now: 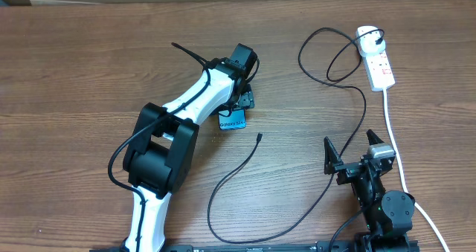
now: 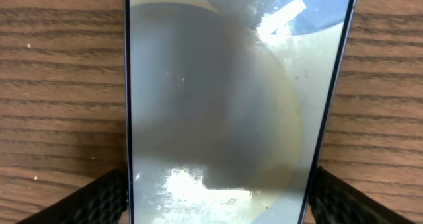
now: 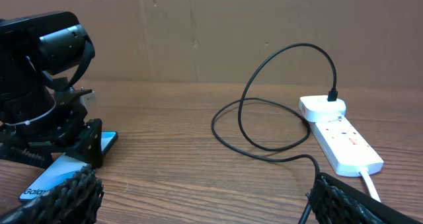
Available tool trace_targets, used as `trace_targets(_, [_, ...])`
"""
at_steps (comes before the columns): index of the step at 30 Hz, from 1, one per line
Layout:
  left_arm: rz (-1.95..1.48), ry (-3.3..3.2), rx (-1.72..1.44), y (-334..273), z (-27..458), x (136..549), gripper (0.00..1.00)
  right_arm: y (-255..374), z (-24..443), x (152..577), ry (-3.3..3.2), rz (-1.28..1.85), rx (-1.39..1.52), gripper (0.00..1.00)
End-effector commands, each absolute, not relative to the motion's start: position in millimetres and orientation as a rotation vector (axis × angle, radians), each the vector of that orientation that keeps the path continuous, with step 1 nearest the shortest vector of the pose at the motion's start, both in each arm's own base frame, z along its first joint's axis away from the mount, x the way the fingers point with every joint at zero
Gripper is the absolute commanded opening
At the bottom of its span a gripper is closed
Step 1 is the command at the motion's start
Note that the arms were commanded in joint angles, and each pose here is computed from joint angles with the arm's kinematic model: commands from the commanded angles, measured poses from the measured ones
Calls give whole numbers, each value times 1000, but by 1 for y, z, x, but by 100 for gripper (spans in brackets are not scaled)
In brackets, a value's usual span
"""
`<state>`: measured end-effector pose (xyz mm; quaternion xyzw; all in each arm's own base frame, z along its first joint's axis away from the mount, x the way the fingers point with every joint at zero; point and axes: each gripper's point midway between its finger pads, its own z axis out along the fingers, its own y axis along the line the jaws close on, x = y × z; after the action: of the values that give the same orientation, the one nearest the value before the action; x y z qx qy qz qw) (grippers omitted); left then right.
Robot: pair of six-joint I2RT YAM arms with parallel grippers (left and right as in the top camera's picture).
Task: Plug charger to phone and switch on socket
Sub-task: 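Close the left gripper on the phone's long edges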
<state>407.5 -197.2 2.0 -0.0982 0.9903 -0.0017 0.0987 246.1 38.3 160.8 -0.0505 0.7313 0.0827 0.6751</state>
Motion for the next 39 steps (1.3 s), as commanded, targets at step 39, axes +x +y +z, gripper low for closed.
trace_targets(39, [-105,2995,-295,-212,13,400,74,38,158,246,1644,186,-110,100])
